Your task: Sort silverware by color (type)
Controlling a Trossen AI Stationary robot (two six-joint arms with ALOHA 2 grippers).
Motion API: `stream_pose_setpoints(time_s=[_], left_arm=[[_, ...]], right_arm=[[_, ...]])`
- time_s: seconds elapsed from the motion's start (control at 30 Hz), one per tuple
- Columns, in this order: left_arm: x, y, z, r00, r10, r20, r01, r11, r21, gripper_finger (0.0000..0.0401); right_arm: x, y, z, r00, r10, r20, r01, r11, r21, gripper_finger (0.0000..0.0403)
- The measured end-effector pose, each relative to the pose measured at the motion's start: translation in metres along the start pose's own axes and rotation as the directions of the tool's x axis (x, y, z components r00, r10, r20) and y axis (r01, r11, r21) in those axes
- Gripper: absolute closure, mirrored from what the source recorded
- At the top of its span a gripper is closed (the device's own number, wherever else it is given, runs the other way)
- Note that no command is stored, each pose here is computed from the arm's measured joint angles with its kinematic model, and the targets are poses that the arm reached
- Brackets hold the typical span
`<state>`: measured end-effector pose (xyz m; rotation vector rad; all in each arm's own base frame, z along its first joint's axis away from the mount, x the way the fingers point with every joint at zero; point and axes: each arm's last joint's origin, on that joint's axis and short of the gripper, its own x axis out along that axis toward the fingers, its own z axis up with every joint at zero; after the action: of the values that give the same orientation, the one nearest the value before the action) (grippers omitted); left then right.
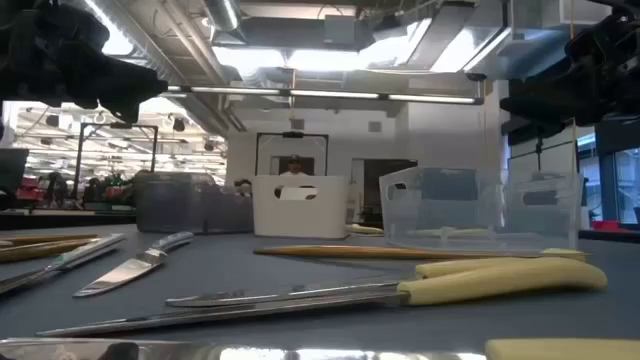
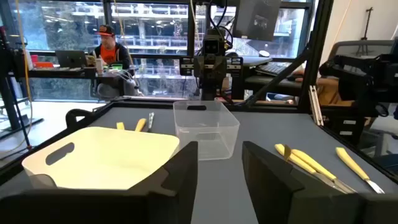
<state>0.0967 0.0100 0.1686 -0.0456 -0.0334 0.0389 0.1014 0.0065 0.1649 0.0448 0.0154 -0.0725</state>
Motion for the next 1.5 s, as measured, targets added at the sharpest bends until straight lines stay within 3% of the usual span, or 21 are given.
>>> stream_pose_setpoints(time_s=[1.5], left_arm=[[0.0000,0.0008,-0.0002,1.000,0.028,0.000,-0.028,1.000,0.007,0.0282]], right_arm=[[0.0000,0.0000,0.0002,1.000,0.000,0.001,0.000,1.000,0.000,0.0292]])
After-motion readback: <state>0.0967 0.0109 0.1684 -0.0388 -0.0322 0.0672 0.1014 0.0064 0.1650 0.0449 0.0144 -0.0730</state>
